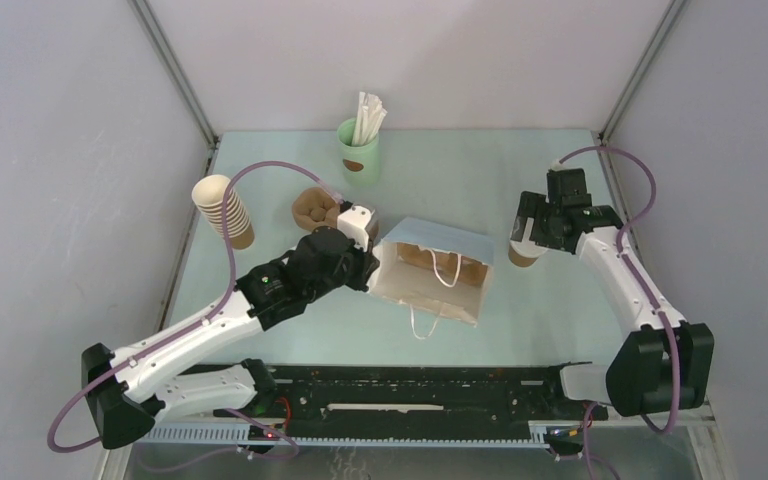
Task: Pack the takeout coffee
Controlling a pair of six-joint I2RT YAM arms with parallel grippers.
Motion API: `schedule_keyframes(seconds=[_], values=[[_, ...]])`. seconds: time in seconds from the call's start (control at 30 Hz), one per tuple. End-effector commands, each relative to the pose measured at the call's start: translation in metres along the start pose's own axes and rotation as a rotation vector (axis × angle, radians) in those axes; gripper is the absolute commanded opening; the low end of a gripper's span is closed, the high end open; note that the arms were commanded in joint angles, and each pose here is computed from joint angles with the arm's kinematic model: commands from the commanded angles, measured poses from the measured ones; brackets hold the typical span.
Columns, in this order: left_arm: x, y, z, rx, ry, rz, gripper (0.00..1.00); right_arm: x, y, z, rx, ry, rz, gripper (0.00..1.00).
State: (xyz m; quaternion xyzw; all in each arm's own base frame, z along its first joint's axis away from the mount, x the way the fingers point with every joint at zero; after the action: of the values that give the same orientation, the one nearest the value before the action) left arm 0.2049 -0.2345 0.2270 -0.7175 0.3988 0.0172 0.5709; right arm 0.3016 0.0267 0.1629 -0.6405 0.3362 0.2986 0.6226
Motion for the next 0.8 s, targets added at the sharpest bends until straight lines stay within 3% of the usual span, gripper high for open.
schedule_keyframes(seconds=[0.0,0.77], values=[[-0.007,-0.014,-0.009,-0.029,0.036,-0.027,0.00,0.006,-0.021,-0.005,-0.013,-0.019,-0.033,1.00],[-0.005,-0.022,-0.020,-0.035,0.068,-0.020,0.00,0.028,-0.024,-0.007,-0.053,-0.021,0.044,1.00]])
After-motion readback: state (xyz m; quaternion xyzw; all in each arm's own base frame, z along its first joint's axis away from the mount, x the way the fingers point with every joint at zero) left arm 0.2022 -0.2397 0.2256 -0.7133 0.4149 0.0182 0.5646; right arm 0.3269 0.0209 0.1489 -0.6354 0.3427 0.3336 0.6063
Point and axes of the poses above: each gripper's point midway between its finger pads, its own x axis out along the fingers, its own z axis along the line the jaws close on, y = z × x, the point moved 2 cm from there along -x, back along the fingers, and after that the axes turned 12 degrees about -x, right-handed, at the moved point
